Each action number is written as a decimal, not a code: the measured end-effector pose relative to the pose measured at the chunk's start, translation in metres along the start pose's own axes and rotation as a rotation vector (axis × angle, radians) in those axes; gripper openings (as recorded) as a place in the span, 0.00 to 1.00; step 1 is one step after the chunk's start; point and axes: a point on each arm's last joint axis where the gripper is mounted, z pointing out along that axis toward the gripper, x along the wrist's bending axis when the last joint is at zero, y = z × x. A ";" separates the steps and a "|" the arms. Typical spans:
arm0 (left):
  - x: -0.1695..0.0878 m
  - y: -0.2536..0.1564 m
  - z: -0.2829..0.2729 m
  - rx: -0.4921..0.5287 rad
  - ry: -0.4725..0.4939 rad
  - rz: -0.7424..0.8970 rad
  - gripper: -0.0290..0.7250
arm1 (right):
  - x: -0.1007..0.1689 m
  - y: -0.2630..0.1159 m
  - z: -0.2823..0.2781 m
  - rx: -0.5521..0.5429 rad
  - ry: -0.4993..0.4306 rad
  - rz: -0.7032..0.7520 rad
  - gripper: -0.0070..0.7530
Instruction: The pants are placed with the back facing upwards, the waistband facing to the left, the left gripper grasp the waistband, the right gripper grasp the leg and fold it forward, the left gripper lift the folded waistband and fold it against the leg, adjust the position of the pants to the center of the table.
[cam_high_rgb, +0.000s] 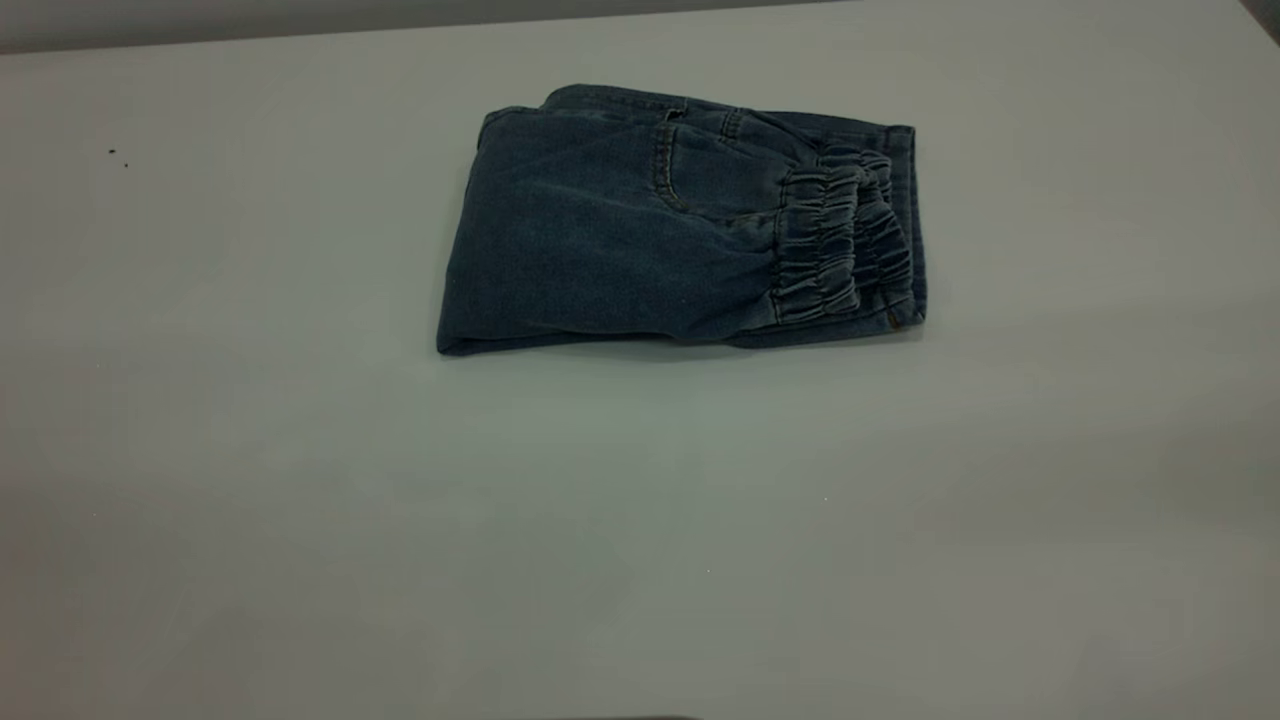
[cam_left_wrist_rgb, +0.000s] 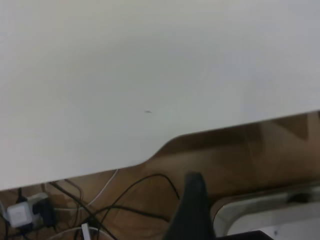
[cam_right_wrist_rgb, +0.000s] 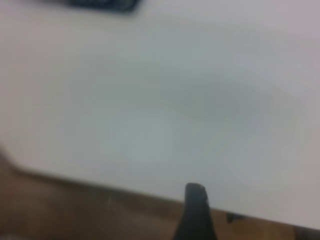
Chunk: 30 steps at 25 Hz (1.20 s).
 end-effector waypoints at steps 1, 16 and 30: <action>0.001 -0.001 -0.002 -0.012 0.013 -0.016 0.79 | -0.001 -0.002 -0.003 -0.027 -0.022 0.028 0.65; 0.000 -0.035 -0.037 -0.336 0.094 -0.083 0.79 | -0.002 -0.028 -0.030 -0.294 -0.085 0.099 0.65; -0.001 -0.040 -0.040 -0.368 0.095 -0.082 0.79 | -0.002 -0.028 -0.030 -0.294 -0.085 0.099 0.65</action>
